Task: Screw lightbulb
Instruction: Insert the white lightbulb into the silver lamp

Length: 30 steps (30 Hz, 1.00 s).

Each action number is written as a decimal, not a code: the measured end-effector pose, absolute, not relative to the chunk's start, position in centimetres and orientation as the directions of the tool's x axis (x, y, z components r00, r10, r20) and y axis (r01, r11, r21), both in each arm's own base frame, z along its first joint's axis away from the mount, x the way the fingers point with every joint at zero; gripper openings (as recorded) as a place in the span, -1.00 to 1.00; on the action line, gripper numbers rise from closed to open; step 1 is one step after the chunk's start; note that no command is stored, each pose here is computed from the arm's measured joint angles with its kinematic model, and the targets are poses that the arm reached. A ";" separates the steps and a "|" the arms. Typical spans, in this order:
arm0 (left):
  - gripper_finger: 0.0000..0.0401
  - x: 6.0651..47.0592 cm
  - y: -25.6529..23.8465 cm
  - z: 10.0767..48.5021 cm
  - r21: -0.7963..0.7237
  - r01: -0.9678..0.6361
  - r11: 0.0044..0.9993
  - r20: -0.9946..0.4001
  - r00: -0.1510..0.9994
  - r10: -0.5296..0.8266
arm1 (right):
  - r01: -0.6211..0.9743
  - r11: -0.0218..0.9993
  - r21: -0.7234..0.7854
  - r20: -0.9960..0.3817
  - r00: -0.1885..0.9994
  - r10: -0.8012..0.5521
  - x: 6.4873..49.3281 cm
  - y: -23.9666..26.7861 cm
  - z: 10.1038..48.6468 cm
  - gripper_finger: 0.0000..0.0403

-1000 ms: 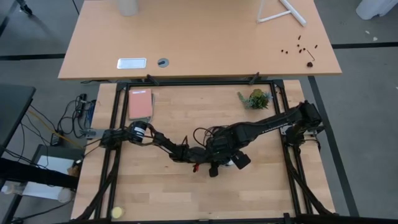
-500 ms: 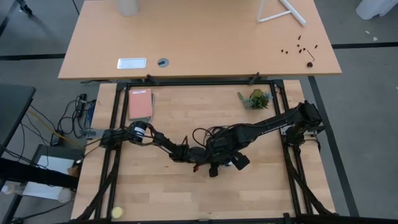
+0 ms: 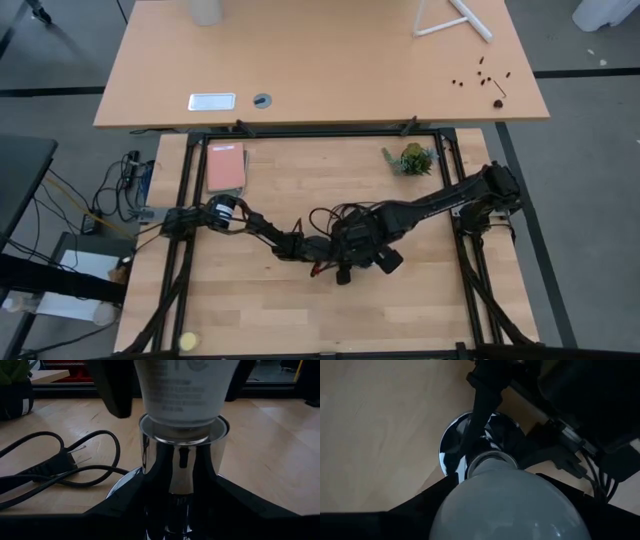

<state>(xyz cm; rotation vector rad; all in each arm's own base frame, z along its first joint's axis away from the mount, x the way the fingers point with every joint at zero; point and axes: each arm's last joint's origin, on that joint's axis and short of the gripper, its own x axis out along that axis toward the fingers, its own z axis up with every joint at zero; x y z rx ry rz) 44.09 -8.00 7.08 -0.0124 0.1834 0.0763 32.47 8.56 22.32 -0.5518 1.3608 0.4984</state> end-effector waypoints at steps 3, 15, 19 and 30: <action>-0.03 44.1 -8.0 7.1 -0.005 -0.077 0.997 -0.182 0.980 0.075 | -0.644 0.759 -0.093 -0.989 0.149 0.006 32.5 8.7 22.3 0.30; -0.03 44.1 -8.0 7.1 -0.009 -0.077 0.997 -0.182 0.981 0.074 | -0.508 0.859 -0.070 -0.989 0.147 0.006 32.6 8.6 22.2 0.31; -0.03 44.1 -8.0 7.1 -0.009 -0.077 0.997 -0.181 0.981 0.074 | -0.394 0.918 -0.034 -0.989 0.144 0.025 32.6 8.5 22.2 0.31; -0.03 44.1 -8.0 7.1 -0.013 -0.077 0.997 -0.182 0.981 0.074 | -0.022 0.999 0.039 -0.984 0.175 0.042 32.9 8.6 22.1 0.32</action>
